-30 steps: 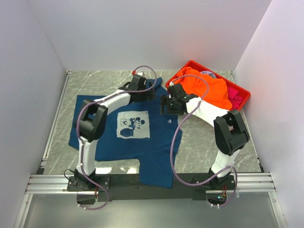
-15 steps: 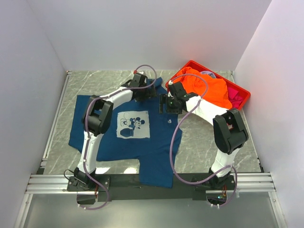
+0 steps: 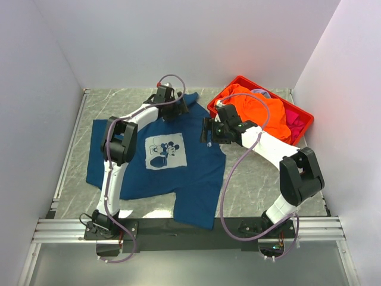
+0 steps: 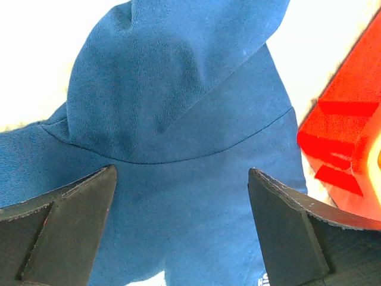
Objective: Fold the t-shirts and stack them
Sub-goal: Flatten the tshirt out
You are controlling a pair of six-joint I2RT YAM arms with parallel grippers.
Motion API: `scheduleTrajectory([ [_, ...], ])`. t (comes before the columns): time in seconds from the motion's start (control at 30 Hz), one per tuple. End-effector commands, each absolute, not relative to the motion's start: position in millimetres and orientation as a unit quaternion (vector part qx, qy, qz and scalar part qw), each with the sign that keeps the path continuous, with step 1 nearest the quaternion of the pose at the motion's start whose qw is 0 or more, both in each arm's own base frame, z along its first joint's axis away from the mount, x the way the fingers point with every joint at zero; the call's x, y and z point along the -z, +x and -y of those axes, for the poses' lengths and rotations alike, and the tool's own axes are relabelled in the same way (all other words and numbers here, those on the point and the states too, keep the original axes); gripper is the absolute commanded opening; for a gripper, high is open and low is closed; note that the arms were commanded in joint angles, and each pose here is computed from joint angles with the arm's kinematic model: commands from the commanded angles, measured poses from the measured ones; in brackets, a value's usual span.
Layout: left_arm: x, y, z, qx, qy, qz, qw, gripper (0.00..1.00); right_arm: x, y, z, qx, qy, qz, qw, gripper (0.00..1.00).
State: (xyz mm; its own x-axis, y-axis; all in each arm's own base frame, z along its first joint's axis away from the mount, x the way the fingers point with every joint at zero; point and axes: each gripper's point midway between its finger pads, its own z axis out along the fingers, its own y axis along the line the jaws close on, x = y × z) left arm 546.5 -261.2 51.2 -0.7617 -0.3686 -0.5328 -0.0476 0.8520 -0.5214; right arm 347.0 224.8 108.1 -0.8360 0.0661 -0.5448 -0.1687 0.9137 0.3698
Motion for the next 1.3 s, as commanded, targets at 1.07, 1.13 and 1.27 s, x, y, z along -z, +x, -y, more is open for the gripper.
scheduleTrajectory([
  [1.07,-163.2,379.3,70.2,0.053,-0.262,-0.822,0.503,0.99,-152.1,345.9,-238.2,-0.273,-0.052,-0.895,0.348,0.88],
  [1.13,-153.6,352.4,60.4,0.053,-0.293,-0.821,0.488,0.99,-145.4,346.2,-244.8,-0.284,-0.055,-0.895,0.340,0.87],
  [1.27,-122.4,310.2,43.7,0.035,-0.336,-0.824,0.455,0.99,-141.8,339.6,-259.8,-0.300,-0.073,-0.892,0.330,0.86],
])
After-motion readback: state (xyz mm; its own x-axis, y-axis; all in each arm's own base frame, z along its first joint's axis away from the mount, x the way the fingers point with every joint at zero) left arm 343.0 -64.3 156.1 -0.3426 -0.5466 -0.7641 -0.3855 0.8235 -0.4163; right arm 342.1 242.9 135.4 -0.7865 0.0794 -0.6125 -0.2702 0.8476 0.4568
